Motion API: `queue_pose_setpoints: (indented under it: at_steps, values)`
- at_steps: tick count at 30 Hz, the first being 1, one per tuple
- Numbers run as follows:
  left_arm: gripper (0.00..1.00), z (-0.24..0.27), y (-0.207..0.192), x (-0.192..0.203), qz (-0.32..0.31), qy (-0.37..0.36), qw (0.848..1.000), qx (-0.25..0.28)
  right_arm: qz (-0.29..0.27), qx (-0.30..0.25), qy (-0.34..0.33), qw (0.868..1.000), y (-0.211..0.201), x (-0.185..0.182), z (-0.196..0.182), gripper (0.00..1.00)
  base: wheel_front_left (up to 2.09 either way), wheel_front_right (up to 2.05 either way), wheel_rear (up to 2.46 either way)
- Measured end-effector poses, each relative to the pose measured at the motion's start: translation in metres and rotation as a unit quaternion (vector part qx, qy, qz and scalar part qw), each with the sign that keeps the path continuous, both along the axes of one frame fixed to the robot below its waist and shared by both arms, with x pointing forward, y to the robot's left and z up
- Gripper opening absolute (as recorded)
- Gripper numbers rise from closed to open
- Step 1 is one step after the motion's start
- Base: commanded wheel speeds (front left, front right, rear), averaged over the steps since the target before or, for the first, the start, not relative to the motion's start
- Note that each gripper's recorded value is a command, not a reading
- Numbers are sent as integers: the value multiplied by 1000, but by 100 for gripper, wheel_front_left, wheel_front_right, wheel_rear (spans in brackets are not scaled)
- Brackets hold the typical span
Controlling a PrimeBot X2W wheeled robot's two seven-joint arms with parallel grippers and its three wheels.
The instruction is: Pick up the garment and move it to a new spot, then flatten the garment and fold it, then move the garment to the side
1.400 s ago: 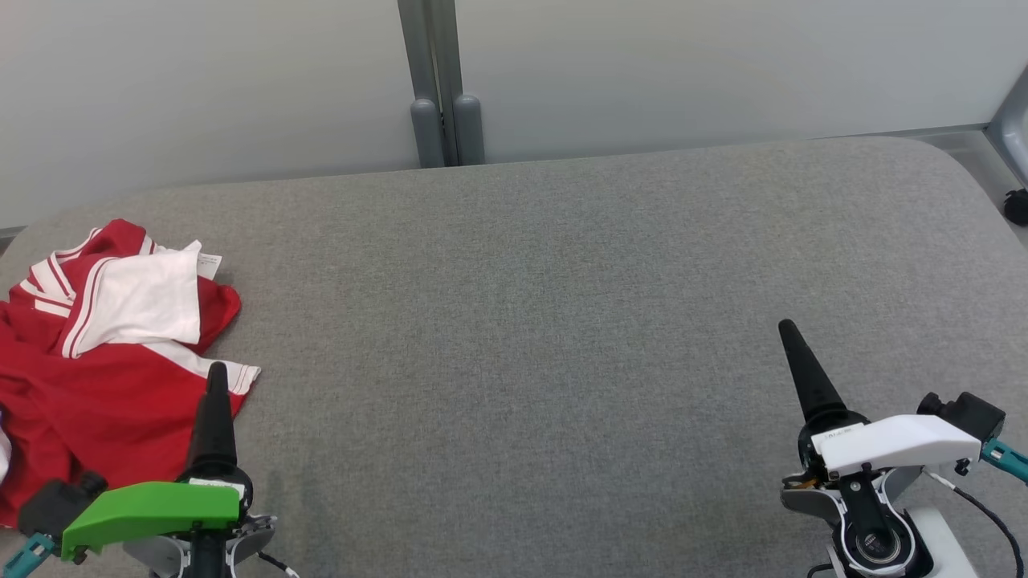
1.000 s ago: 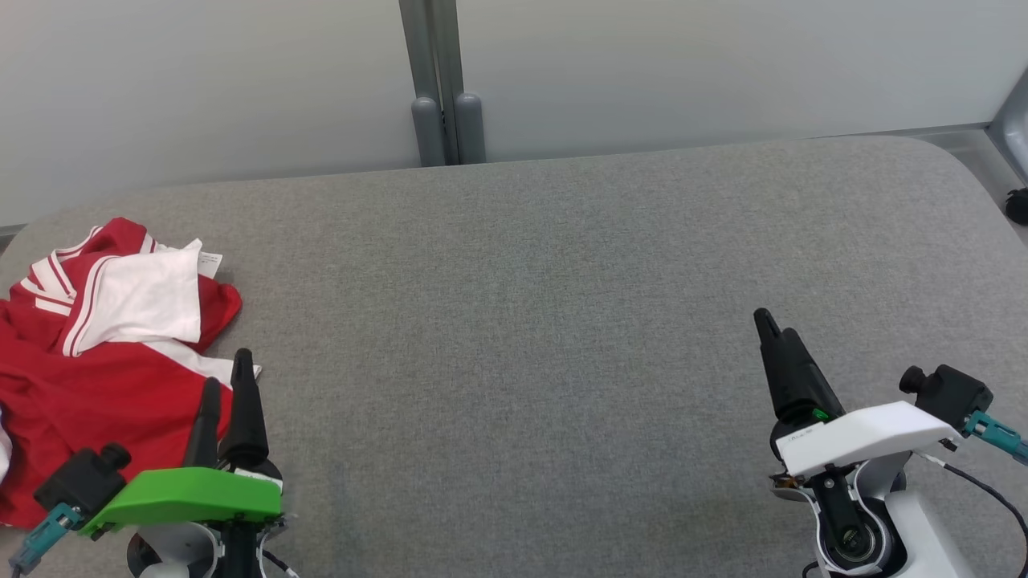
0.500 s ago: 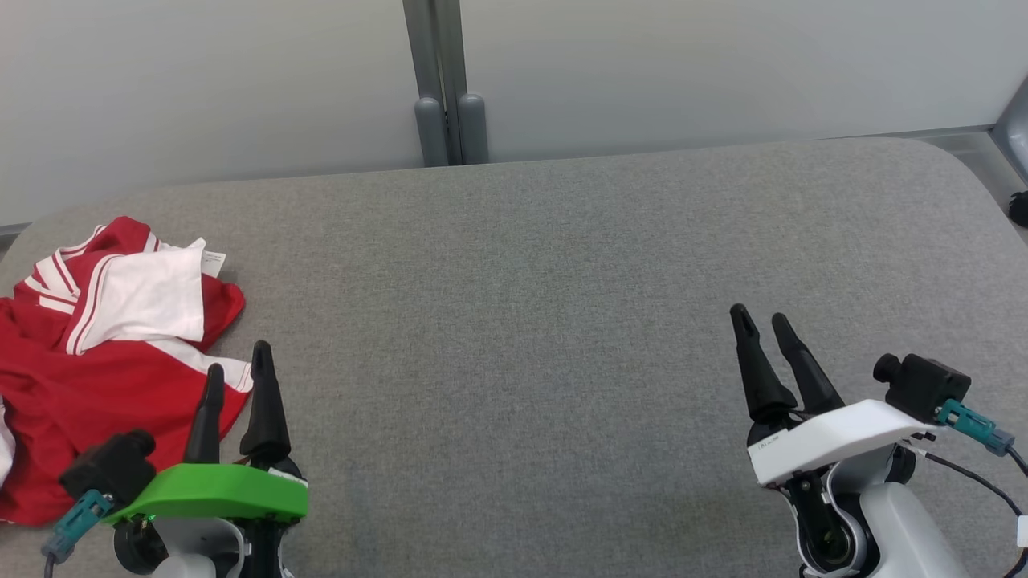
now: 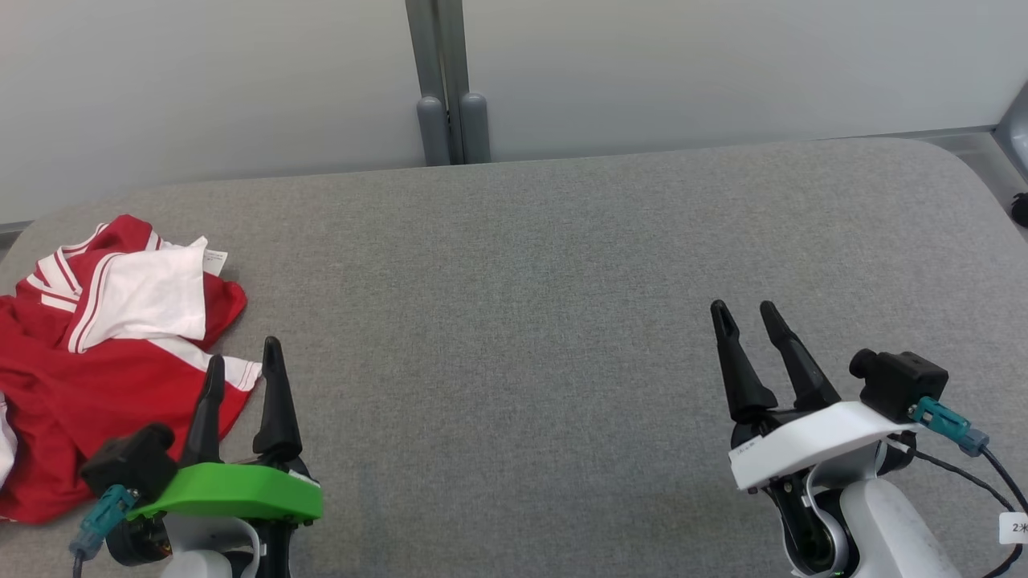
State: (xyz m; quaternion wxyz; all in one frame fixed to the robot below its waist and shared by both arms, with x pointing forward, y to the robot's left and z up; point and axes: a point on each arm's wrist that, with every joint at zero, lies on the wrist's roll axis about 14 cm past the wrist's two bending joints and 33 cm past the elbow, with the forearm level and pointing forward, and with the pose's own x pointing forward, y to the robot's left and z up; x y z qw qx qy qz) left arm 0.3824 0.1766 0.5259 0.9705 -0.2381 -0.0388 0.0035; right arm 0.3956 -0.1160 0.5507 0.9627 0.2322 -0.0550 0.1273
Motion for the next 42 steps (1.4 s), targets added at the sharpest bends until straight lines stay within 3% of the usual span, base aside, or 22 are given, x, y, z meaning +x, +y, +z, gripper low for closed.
queue_pose_setpoints:
  at_steps: [42]
  values:
    - [100, 16, -19, -2, -18, -53, 983, 174, -6, -139, -75, 987, 12, 2, 14, 100, 0, 0, 0]
